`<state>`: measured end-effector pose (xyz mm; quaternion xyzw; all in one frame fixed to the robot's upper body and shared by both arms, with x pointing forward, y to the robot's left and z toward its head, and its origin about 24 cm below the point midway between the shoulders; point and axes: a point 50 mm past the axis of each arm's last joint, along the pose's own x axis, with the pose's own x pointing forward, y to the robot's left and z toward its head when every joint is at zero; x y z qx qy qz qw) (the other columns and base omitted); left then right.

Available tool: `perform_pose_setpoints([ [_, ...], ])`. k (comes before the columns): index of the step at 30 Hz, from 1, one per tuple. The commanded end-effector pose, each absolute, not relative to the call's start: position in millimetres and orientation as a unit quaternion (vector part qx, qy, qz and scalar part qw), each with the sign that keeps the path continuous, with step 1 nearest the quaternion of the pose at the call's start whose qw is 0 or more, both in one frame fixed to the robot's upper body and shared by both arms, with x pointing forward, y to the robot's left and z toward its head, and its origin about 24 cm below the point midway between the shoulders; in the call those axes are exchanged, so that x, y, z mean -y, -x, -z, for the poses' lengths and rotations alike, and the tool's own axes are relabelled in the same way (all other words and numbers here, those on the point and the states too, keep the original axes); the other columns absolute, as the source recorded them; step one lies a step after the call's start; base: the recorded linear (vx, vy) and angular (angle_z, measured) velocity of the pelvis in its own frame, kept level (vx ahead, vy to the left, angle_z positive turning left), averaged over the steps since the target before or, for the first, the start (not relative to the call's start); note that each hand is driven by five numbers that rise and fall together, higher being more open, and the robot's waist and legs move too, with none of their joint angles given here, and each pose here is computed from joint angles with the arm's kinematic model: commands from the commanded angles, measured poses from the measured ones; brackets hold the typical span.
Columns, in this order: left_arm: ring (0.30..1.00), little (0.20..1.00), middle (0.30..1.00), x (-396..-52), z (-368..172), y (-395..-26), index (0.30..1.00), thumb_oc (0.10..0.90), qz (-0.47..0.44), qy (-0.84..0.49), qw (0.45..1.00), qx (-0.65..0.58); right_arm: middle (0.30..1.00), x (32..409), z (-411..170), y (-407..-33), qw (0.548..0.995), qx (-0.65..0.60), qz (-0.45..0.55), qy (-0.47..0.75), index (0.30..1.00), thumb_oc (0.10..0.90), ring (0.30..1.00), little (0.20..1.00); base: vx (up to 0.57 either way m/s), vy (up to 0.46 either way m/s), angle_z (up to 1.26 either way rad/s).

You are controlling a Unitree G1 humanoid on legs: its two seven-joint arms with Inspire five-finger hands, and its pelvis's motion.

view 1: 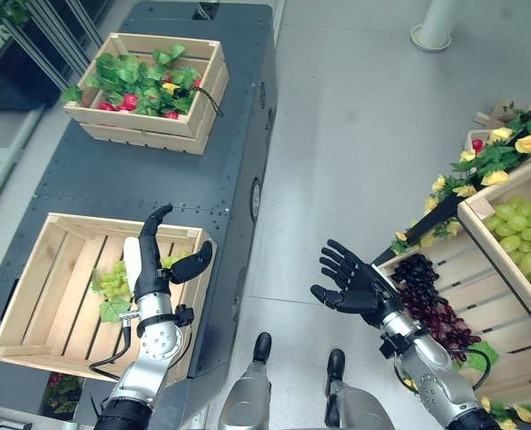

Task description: Pick up the fruits from the basket on one side to the basket on the other side

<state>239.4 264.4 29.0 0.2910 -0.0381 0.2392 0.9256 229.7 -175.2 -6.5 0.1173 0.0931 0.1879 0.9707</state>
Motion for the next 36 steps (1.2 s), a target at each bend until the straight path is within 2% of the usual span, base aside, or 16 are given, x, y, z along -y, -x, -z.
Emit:
perform_pose_setpoints([
  [1,0.9,0.9,0.9,-318.8,-57.3,-235.6,0.9,0.8,-0.323,-0.399,0.856,0.058,0.9,174.2,2.3,-223.1,0.974,-0.074,-0.199,-0.08,0.9,0.8,0.9,0.9,0.03,0.132,0.01],
  [8,0.9,0.9,0.9,-356.5,-62.5,-233.2,0.9,0.8,-0.344,-0.55,0.761,-0.014,0.9,185.7,20.7,-217.6,0.973,-0.124,-0.189,-0.045,0.9,0.8,0.9,0.9,-0.03,0.087,0.02],
  [9,0.9,0.9,0.9,-356.4,-62.6,-233.5,0.9,0.8,-0.344,-0.55,0.761,-0.014,0.9,185.7,20.7,-217.7,0.973,-0.124,-0.189,-0.045,0.9,0.8,0.9,0.9,-0.07,0.067,0.03],
  [10,0.9,0.9,0.9,-364.0,-66.6,-237.3,0.9,0.8,-0.34,-0.585,0.736,-0.03,0.9,184.2,21.0,-219.7,0.973,-0.128,-0.19,-0.038,0.9,0.8,0.9,0.9,-0.06,0.051,0.03],
  [15,0.9,0.9,0.9,-377.5,-67.0,-247.8,0.9,0.8,-0.31,-0.647,0.689,-0.101,0.9,184.2,22.7,-221.6,0.973,-0.135,-0.188,-0.023,0.9,0.8,0.9,0.9,-0.04,0.055,0.02],
  [21,0.9,0.9,0.9,-394.1,-76.9,-256.1,0.9,0.8,-0.326,-0.669,0.654,-0.135,0.9,180.4,19.2,-228.4,0.972,-0.125,-0.199,-0.015,0.9,0.8,0.9,0.9,-0.03,0.041,-0.01],
  [36,0.9,0.9,0.9,-407.6,-147.0,-290.8,0.9,0.8,-0.396,-0.696,0.59,-0.1,0.9,159.5,-0.4,-248.9,0.973,-0.069,-0.221,-0.004,0.9,0.8,0.9,0.9,-0.04,0.016,0.01],
])
